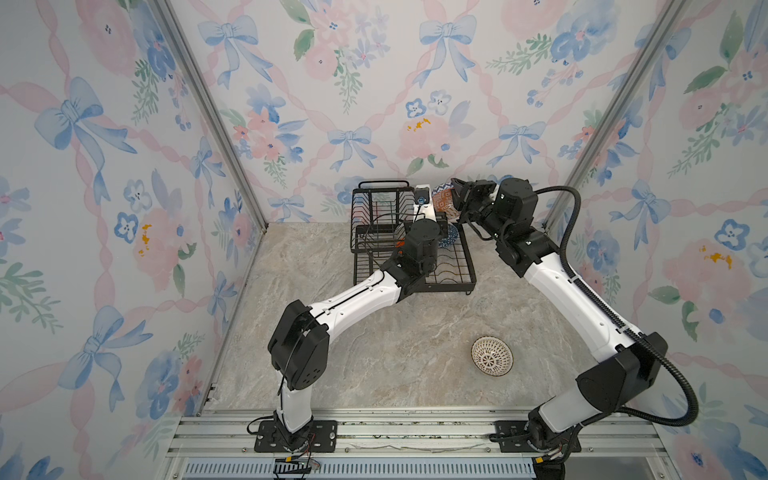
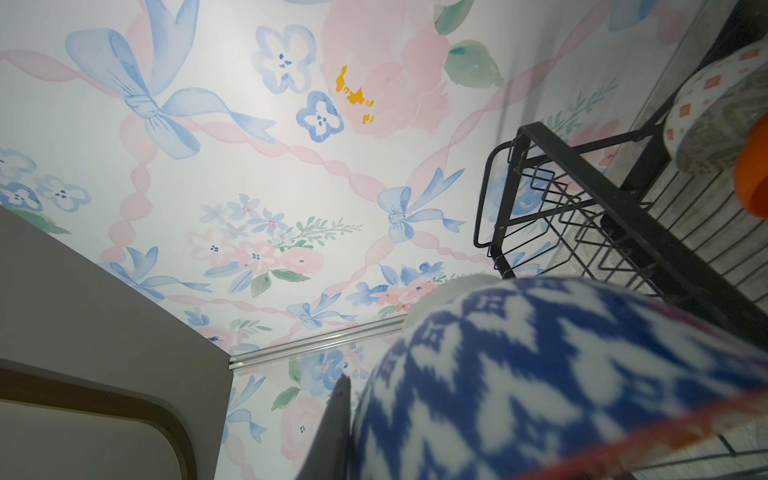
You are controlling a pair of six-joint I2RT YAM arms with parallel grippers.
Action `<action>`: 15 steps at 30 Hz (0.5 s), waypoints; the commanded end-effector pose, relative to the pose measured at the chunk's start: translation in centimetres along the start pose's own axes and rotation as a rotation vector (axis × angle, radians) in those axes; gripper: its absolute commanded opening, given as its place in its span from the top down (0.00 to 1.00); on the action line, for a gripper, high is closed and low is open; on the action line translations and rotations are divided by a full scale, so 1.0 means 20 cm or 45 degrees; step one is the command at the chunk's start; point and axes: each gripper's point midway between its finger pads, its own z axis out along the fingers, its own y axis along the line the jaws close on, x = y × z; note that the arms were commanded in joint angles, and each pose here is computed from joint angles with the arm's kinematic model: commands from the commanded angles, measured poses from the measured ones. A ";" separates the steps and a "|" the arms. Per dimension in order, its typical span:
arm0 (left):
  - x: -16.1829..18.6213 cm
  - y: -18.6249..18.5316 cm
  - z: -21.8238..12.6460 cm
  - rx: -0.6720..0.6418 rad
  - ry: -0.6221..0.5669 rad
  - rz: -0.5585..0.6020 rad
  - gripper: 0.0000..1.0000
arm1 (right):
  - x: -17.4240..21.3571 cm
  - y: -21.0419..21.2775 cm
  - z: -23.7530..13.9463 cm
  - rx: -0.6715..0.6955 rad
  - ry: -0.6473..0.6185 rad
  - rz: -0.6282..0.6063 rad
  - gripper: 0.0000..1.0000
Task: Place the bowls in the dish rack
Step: 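Lower the bowl toward the left gripper with the right gripper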
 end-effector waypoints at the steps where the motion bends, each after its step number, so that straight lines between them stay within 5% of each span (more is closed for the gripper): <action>1: -0.25 -0.03 -0.07 0.044 -0.130 -0.091 0.96 | -0.05 -0.01 0.00 0.029 -0.042 -0.147 1.00; 15: -0.23 -0.03 -0.12 0.060 -0.110 -0.112 0.57 | -0.05 0.05 0.01 -0.021 -0.031 -0.204 1.00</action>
